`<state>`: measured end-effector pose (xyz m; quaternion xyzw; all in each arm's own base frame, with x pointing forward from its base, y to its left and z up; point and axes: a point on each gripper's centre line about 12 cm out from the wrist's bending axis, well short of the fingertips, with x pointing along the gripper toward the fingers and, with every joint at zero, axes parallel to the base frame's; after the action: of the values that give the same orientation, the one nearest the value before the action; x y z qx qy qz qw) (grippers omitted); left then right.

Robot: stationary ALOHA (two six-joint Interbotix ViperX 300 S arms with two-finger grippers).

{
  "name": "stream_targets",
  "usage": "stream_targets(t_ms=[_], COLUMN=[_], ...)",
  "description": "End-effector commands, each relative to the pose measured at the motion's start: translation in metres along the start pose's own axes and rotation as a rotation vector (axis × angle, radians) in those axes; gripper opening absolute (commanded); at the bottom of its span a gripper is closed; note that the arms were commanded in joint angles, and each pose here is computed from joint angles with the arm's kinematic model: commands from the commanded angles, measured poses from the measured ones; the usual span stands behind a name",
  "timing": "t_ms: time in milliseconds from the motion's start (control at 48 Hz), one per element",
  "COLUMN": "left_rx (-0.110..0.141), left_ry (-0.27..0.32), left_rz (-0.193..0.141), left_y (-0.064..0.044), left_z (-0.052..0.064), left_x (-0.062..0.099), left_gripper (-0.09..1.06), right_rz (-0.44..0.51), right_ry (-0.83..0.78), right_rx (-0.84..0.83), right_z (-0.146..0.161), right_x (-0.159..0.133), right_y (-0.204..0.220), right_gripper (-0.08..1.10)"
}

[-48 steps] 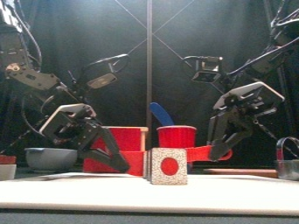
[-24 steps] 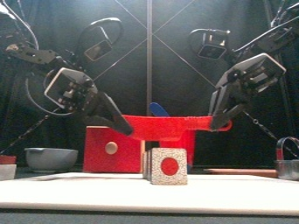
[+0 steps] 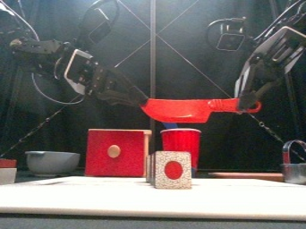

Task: Place sushi on board then cut the sushi with the knife then place the pieces on the plate
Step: Cut the sushi into 4 pieces

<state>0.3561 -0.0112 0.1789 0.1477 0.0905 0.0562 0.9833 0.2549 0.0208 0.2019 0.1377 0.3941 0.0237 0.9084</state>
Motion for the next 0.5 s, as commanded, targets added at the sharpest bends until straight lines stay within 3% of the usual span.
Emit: stream_targets(t_ms=[21,229,500], left_rx=[-0.004,0.000,0.006], left_ry=[-0.077,-0.097,-0.067], left_rz=[0.040,0.054,0.046], left_y=[0.007,0.008,0.006], left_z=[0.015,0.015,0.003], left_x=[-0.001,-0.004,-0.008], left_gripper=[0.89,0.89,0.89], right_rz=[0.056,0.146,0.213], right_ry=[-0.024,-0.022,-0.004], right_rx=[0.124,0.347,0.703], right_z=[-0.001,-0.016,-0.032], right_x=[-0.011,-0.026,-0.030], right_y=[0.005,0.007,0.006], right_gripper=[0.35,0.34,0.34])
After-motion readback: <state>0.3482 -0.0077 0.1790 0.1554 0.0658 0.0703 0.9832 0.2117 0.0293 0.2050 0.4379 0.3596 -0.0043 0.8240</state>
